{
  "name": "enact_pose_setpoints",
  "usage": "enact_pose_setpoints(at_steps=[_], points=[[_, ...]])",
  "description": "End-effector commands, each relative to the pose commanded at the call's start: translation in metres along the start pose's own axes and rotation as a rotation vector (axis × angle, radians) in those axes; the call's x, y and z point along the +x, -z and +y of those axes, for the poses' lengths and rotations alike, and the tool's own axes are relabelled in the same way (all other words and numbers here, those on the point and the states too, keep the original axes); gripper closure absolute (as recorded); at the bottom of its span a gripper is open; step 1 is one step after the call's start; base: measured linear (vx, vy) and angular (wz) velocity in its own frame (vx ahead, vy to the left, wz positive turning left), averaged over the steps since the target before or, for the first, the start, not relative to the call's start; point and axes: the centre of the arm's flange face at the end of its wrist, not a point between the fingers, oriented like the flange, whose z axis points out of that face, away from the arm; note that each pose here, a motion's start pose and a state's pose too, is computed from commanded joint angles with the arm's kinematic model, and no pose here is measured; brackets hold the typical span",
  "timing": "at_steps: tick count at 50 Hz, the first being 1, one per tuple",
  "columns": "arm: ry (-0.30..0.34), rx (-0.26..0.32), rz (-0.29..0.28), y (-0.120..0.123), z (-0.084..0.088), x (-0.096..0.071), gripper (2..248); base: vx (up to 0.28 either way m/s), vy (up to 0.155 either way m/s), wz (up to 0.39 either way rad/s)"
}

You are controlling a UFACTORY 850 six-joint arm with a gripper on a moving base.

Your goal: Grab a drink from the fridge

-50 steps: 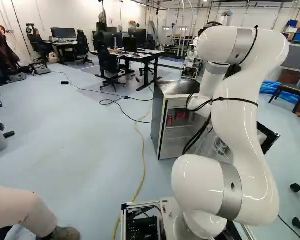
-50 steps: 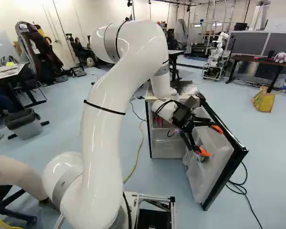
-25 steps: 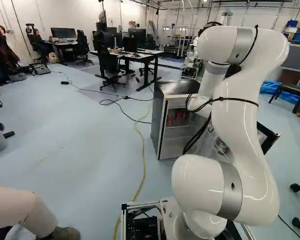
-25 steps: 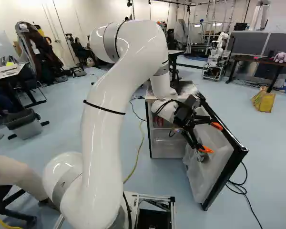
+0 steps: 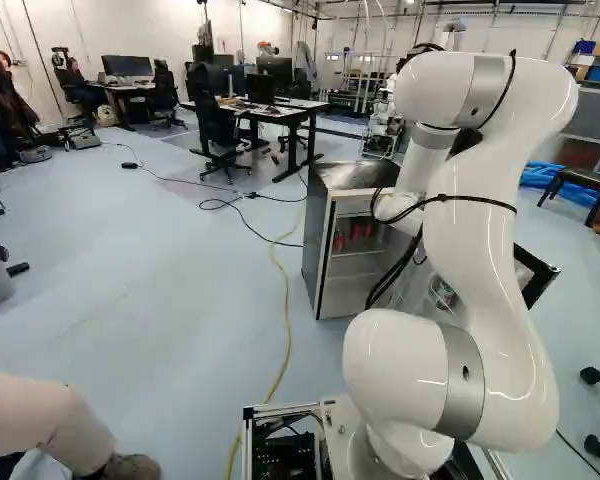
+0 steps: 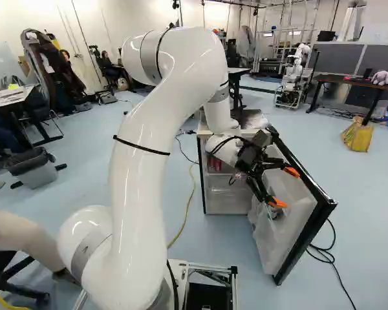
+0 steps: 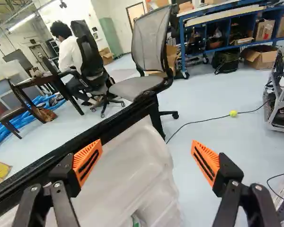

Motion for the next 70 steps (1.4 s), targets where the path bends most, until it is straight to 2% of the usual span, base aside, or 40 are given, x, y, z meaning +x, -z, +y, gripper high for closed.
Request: enact_pose_setpoints(at_steps=[14,70], points=[[-0.014,-0.001,0.0,-0.002,-0.008,-0.001,3,0.0,0.0,0.0],[-0.123,-0.048,0.012,-0.04,-0.064,-0.004,3,0.0,0.0,0.0]])
